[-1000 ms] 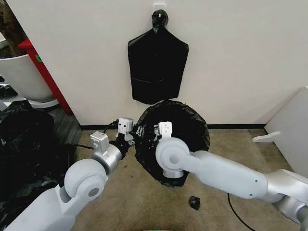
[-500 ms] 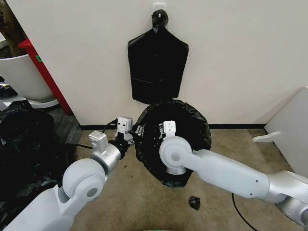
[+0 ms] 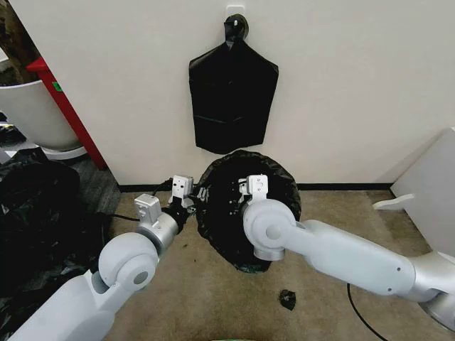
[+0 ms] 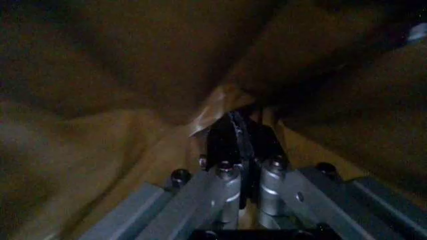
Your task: Place the garbage bag over the trash bin.
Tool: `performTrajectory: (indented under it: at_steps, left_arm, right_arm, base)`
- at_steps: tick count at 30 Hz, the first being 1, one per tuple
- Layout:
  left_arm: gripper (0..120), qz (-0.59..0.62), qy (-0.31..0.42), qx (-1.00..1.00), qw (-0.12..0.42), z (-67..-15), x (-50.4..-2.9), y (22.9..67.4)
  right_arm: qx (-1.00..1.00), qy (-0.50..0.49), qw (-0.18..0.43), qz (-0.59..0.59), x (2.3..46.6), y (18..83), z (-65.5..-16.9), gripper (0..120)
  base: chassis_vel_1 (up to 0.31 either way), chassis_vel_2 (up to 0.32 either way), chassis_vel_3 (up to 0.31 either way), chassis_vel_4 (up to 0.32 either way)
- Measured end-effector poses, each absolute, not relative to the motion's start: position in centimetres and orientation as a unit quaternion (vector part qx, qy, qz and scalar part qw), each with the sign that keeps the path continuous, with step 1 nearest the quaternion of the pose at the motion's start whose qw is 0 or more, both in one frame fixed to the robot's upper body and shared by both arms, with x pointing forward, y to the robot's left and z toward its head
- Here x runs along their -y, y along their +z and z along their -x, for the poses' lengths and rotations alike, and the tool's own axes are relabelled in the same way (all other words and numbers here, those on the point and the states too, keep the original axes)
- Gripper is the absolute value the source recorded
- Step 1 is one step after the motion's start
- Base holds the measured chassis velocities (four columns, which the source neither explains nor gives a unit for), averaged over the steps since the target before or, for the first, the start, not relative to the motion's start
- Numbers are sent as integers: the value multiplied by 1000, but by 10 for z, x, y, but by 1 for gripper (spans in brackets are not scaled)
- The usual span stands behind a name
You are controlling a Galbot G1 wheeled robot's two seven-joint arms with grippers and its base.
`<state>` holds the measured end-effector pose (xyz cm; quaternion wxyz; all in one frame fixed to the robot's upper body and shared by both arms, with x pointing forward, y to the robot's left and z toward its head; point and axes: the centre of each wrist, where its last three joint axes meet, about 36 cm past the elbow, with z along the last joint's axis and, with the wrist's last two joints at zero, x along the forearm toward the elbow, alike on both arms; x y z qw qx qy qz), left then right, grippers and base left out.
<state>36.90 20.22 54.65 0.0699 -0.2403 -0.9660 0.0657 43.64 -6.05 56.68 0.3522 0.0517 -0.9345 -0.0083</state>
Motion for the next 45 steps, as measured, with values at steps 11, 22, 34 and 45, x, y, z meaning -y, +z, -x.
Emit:
performTrajectory:
  at_steps: [11,22,34,45]
  left_arm:
    - [1,256,76,962,64,-352,-198,555]
    - [1,254,75,961,73,-352,-200,552]
    - [1,204,87,965,143,-367,-202,519]
    - [1,154,143,957,201,-393,-204,514]
  right_arm:
    - [935,13,353,-14,86,538,-456,0]
    - [937,-7,348,-36,87,554,-444,0]
    - [937,-14,331,-109,100,586,-399,0]
    - [922,-68,318,-208,116,601,-361,0]
  base:
    - [0,0,0,0]
    - [0,0,0,0]
    - [0,0,0,0]
    - [0,0,0,0]
